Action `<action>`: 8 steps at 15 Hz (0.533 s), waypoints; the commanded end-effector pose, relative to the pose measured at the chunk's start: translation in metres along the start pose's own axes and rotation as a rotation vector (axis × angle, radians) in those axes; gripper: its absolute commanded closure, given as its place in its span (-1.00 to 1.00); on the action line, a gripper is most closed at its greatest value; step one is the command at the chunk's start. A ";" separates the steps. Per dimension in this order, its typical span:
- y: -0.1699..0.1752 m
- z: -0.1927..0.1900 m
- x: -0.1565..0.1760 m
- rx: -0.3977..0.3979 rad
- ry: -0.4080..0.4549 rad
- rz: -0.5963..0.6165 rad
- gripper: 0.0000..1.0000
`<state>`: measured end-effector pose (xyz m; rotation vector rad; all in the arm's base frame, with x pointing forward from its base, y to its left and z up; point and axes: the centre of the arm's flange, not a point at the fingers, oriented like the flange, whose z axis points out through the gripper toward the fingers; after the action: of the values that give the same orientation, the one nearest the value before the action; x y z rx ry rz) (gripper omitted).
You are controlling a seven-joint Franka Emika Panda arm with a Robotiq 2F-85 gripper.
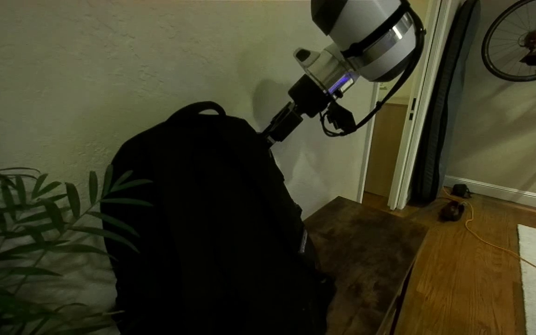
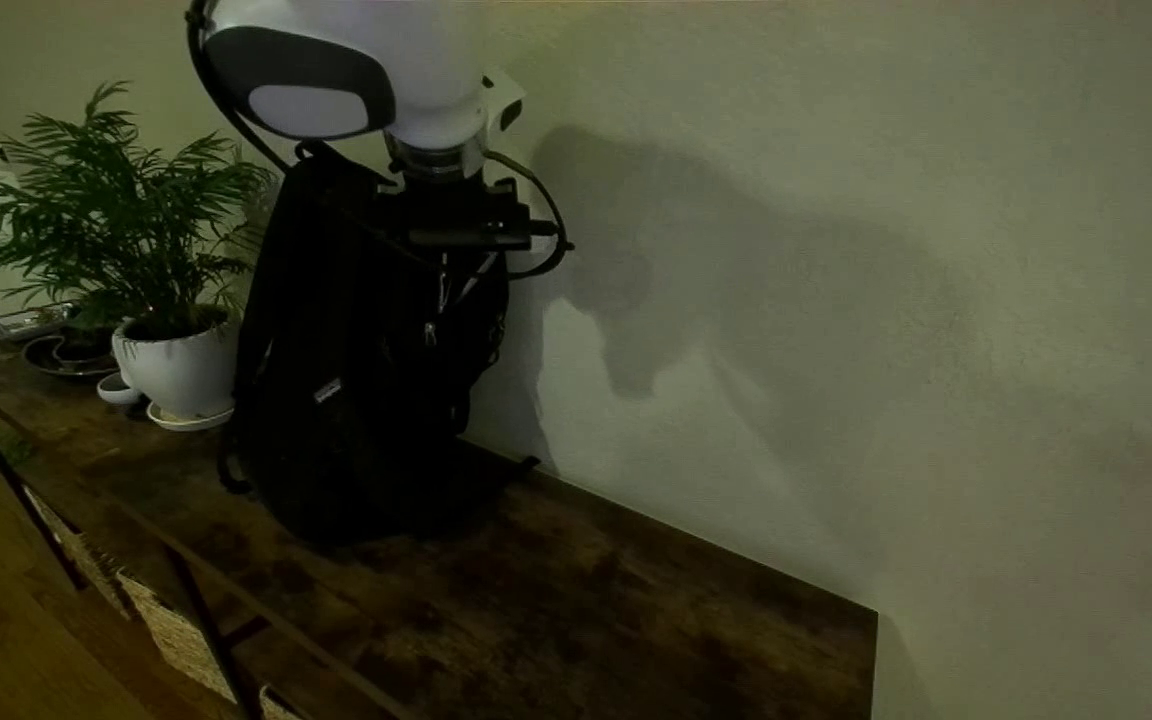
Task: Pick up the wallet from the table and put it in the black bag.
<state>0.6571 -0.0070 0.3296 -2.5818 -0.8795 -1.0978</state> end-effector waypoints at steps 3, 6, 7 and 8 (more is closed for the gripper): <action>-0.012 -0.044 -0.014 -0.172 -0.139 0.069 -1.00; -0.007 -0.055 -0.026 -0.231 -0.196 0.116 -1.00; -0.005 -0.059 -0.030 -0.247 -0.214 0.132 -1.00; -0.003 -0.061 -0.034 -0.260 -0.235 0.147 -1.00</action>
<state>0.6171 -0.0457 0.3299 -2.8795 -0.6909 -0.9997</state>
